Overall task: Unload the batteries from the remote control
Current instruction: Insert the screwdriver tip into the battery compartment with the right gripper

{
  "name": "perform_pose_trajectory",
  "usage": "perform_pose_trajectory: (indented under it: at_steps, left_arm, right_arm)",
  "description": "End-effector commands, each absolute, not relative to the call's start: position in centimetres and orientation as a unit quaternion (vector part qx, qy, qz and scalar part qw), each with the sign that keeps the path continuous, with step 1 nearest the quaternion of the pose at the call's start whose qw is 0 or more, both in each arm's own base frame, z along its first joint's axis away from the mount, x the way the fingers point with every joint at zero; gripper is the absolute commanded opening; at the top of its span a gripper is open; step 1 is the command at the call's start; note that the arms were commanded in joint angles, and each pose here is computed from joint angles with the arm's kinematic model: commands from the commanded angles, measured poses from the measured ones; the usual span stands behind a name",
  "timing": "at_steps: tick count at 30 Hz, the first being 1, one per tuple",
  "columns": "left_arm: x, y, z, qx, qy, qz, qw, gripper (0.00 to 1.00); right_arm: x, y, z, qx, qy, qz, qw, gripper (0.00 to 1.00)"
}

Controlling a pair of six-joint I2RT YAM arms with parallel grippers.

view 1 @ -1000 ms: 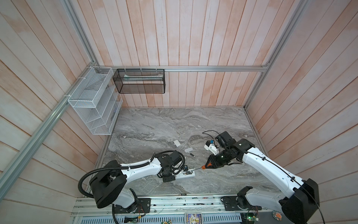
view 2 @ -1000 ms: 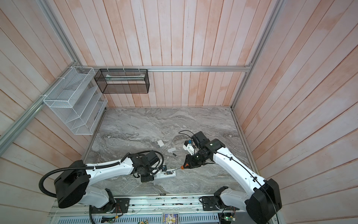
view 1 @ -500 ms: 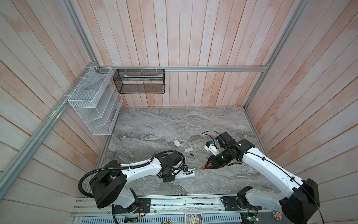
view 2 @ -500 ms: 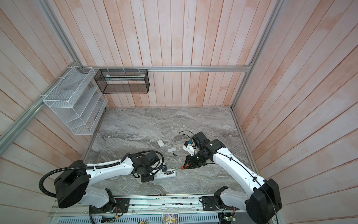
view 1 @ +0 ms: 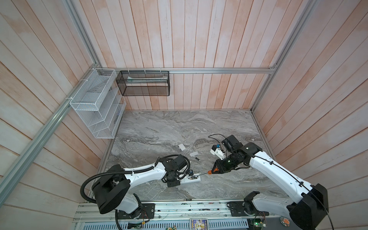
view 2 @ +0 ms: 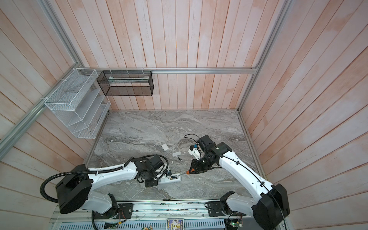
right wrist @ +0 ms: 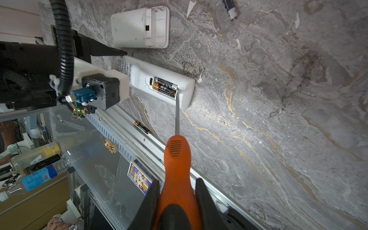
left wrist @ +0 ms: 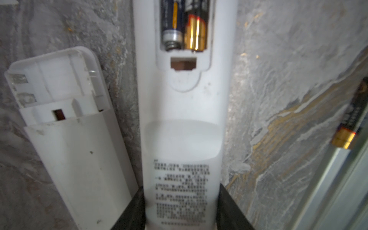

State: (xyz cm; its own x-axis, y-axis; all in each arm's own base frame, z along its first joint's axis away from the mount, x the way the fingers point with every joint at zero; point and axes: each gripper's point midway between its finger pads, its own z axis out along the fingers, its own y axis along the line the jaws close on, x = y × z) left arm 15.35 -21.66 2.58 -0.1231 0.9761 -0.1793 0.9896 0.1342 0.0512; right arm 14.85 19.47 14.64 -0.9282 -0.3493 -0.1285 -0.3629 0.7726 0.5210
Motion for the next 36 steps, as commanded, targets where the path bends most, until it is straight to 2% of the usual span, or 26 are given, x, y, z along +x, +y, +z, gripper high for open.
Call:
perform_pose_trajectory:
  at_steps: [1, 21, 36]
  left_arm:
    - [15.2, -21.4, 2.7, 0.658, 0.747, -0.036, 0.088, 0.08]
    - [15.2, -21.5, 2.7, 0.659, 0.746, -0.037, 0.088, 0.07]
    - [15.1, -21.3, 2.5, 0.660, 0.745, -0.036, 0.085, 0.07]
  right_arm:
    - [14.6, 19.2, 14.9, -0.191, 0.943, 0.274, 0.007, 0.00]
    - [14.6, 20.4, 13.9, -0.202, 0.932, 0.301, -0.009, 0.00]
    - [14.0, 22.2, 16.3, -0.235, 0.900, 0.368, 0.015, 0.00]
